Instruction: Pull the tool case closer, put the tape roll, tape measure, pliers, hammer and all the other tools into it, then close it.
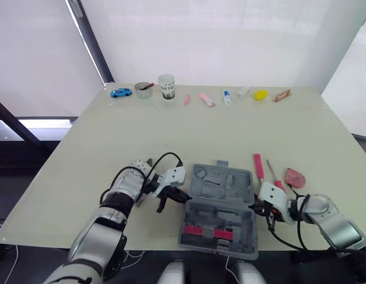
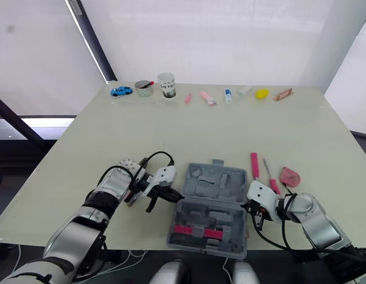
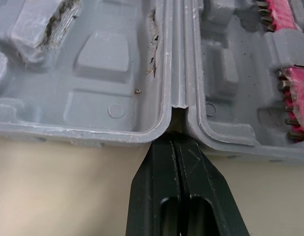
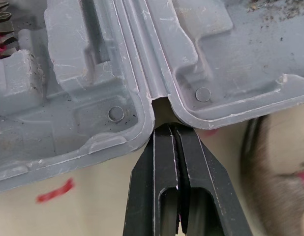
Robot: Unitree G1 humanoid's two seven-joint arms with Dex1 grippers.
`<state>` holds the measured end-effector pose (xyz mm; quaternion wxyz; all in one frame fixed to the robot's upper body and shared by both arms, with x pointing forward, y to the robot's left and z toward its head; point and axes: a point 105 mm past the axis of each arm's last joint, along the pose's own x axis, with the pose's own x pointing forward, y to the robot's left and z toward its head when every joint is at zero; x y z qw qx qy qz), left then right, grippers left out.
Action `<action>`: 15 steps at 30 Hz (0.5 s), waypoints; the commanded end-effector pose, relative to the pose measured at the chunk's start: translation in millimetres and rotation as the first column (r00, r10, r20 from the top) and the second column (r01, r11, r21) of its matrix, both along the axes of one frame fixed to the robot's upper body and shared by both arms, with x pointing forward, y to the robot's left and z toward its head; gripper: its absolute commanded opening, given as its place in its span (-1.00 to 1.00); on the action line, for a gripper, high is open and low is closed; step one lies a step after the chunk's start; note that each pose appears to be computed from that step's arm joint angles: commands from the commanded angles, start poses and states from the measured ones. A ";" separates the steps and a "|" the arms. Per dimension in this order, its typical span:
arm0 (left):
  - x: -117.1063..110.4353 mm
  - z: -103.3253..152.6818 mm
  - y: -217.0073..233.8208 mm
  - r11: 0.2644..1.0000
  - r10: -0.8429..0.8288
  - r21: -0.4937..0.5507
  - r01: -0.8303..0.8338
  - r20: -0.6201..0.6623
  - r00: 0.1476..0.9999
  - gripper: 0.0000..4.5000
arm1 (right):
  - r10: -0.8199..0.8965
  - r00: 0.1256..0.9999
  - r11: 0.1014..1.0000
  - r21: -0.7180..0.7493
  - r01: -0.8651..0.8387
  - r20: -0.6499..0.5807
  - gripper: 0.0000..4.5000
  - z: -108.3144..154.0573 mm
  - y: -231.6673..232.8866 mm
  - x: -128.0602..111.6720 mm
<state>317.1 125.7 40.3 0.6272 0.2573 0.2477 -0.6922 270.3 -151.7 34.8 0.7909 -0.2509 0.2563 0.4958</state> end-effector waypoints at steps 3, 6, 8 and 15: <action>-20.9 -4.3 -9.3 0.997 -0.076 0.016 0.076 0.001 0.997 -1.00 | 0.061 0.997 0.997 0.052 -0.064 0.040 -0.98 15.2 13.0 -4.8; -24.4 -2.8 -9.1 0.999 -0.052 0.002 0.052 0.008 0.999 -1.00 | 0.064 0.997 0.996 0.052 -0.066 0.038 -0.98 15.2 12.6 -6.9; -28.7 -4.1 -8.8 0.999 -0.051 0.003 0.051 0.009 0.999 -1.00 | 0.067 0.997 0.996 0.054 -0.069 0.034 -0.98 14.7 13.3 -8.7; -34.8 -4.5 -5.0 1.000 -0.006 -0.006 0.006 -0.007 1.000 -1.00 | 0.070 0.997 0.995 0.074 -0.072 0.026 -0.98 14.0 18.7 -13.4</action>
